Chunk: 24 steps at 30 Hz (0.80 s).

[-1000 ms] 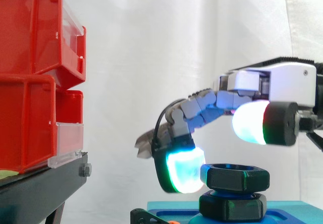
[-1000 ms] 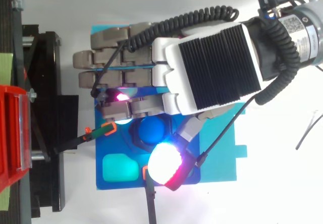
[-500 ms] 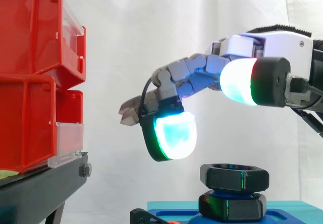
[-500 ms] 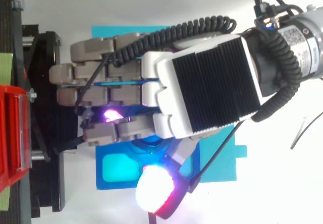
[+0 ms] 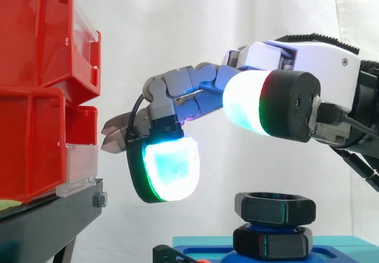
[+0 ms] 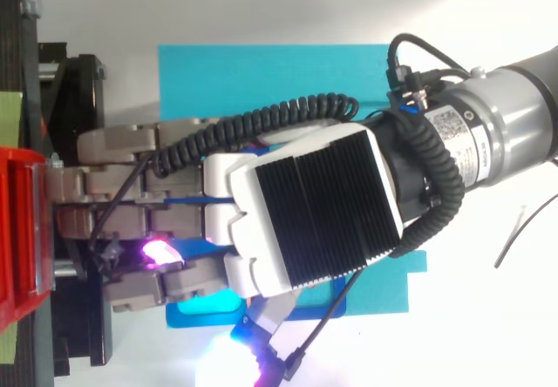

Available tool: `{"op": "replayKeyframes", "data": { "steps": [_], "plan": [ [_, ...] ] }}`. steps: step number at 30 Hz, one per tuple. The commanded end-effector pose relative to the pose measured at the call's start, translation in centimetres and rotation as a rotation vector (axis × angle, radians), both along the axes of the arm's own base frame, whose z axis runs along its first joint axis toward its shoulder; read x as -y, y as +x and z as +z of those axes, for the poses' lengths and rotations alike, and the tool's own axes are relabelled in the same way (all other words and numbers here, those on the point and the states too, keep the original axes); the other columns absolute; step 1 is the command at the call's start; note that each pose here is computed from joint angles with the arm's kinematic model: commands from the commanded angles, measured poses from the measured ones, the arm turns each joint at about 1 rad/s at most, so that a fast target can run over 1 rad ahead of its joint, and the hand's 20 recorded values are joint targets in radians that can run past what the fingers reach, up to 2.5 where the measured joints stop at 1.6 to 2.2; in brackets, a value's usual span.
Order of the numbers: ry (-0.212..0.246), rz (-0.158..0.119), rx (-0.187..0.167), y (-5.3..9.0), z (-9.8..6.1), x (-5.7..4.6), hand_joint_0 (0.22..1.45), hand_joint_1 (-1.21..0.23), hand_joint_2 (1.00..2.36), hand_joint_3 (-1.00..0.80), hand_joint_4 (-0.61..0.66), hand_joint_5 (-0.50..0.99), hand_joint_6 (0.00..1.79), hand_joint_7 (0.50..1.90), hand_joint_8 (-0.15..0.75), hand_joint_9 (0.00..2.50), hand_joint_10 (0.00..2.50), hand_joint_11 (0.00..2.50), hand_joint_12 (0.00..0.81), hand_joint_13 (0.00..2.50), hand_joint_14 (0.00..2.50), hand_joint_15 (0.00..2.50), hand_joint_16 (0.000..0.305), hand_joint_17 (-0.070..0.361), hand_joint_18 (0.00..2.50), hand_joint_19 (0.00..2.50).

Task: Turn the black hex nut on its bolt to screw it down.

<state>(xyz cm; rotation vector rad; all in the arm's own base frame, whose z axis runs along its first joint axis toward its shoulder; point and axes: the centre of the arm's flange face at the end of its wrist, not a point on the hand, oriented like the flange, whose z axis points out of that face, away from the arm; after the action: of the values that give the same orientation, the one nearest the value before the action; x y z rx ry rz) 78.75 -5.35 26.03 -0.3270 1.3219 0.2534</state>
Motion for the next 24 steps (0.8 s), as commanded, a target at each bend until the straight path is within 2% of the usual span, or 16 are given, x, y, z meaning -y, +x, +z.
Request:
{"op": "replayKeyframes", "data": {
  "steps": [1, 6, 11, 12, 14, 17, 19, 20, 24],
  "plan": [
    [0.002, -0.003, -0.013, 0.0, -0.1, -0.5, 0.5, -0.03, 1.0, -0.5, 0.11, -0.02, 0.56, 1.5, 0.252, 0.65, 0.0, 0.05, 0.327, 0.51, 0.0, 0.0, 0.056, 0.127, 0.47, 0.27],
    [0.012, 0.006, -0.059, -0.3, -0.5, -1.0, 0.5, -0.05, 1.0, -0.5, 0.1, -0.02, 0.62, 1.43, 0.247, 0.66, 0.0, 0.04, 0.321, 0.52, 0.0, 0.0, 0.056, 0.126, 0.48, 0.27],
    [0.021, 0.012, -0.074, -0.4, -0.7, -1.0, 0.5, -0.06, 1.0, -0.5, 0.1, -0.02, 0.63, 1.41, 0.244, 0.67, 0.0, 0.04, 0.322, 0.52, 0.0, 0.0, 0.056, 0.126, 0.49, 0.26],
    [0.027, 0.014, -0.076, -0.4, -0.7, -0.7, 0.5, -0.07, 1.0, -0.5, 0.1, -0.02, 0.64, 1.41, 0.245, 0.67, 0.0, 0.04, 0.321, 0.52, 0.0, 0.0, 0.056, 0.126, 0.49, 0.26],
    [0.038, 0.028, -0.08, -0.5, -0.6, -0.5, 0.5, -0.07, 1.0, -0.5, 0.1, -0.02, 0.64, 1.41, 0.243, 0.68, 0.0, 0.05, 0.32, 0.53, 0.0, 0.0, 0.056, 0.126, 0.49, 0.26],
    [0.041, 0.072, -0.08, -0.6, -0.1, -0.3, 0.5, -0.08, 1.0, -0.5, 0.1, -0.02, 0.64, 1.41, 0.243, 0.69, 0.0, 0.05, 0.317, 0.53, 0.0, 0.0, 0.056, 0.126, 0.5, 0.27],
    [0.037, 0.082, -0.072, -0.5, 0.2, -0.2, 0.5, -0.08, 1.0, -0.5, 0.1, -0.02, 0.64, 1.39, 0.244, 0.7, 0.0, 0.05, 0.317, 0.54, 0.0, 0.0, 0.056, 0.126, 0.5, 0.27],
    [0.033, 0.097, -0.066, -0.5, 0.6, -0.2, 0.5, -0.08, 1.0, -0.5, 0.1, -0.02, 0.65, 1.39, 0.243, 0.7, 0.0, 0.05, 0.317, 0.54, 0.0, 0.0, 0.056, 0.126, 0.5, 0.27],
    [0.028, 0.118, -0.066, -0.6, 0.6, 0.1, 0.5, -0.09, 1.0, -0.5, 0.11, -0.02, 0.65, 1.38, 0.246, 0.71, 0.0, 0.04, 0.319, 0.55, 0.0, 0.01, 0.056, 0.126, 0.51, 0.27]
  ]
}}
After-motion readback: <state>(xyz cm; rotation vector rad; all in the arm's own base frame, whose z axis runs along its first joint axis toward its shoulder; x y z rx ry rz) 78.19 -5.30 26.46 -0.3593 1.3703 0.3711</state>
